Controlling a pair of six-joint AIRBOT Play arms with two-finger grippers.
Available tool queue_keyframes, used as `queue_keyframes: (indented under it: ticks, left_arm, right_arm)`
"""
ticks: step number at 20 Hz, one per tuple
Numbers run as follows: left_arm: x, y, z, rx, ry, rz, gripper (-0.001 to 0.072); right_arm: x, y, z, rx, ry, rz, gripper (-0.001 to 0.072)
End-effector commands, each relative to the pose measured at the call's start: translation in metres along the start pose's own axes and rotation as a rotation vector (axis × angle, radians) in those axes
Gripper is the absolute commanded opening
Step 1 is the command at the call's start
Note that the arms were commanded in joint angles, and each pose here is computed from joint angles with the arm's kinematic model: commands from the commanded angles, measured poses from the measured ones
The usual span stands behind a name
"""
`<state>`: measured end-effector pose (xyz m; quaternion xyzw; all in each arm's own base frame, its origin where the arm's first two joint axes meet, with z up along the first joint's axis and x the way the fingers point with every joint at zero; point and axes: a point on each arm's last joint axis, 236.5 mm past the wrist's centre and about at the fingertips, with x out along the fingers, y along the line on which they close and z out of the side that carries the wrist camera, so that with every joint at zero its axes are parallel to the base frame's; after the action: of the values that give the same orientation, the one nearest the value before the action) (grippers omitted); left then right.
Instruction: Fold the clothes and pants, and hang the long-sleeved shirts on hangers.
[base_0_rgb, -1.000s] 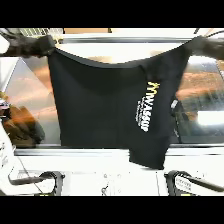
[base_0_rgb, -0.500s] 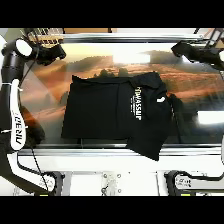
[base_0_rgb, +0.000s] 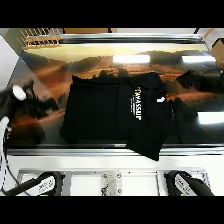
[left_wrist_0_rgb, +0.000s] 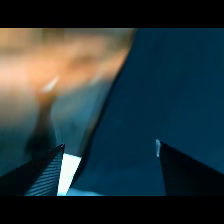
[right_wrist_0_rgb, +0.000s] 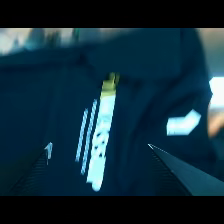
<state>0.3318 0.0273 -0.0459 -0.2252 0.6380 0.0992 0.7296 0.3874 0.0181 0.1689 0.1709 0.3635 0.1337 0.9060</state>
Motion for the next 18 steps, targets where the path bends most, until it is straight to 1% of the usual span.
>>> queue_keyframes:
  ticks: [1,5,7,12,17,18]
  left_arm:
    - [0.037,0.032,-0.081,-0.197,0.108,-0.018,0.0621]
    - [0.048,0.020,-0.091,-0.377,0.025,-0.137,0.0620]
    - [0.054,0.015,-0.092,-0.406,-0.005,-0.150,0.0620]
    - [0.074,-0.008,-0.103,-0.363,0.052,-0.147,0.0620]
    - [0.080,-0.031,-0.088,-0.297,0.070,-0.144,0.0615]
    - [0.080,-0.035,-0.083,-0.280,0.066,-0.144,0.0374]
  right_arm:
    - [-0.005,0.006,-0.052,0.026,0.051,0.010,0.0658]
    - [-0.010,0.014,-0.054,0.034,0.034,0.031,0.0658]
    - [-0.010,0.021,-0.049,0.053,0.013,0.064,0.0658]
    - [-0.011,0.031,-0.038,0.082,-0.032,0.105,0.0658]
    - [-0.011,0.030,-0.038,0.082,-0.032,0.104,0.0658]
    - [-0.011,0.028,-0.038,0.083,-0.032,0.098,0.0658]
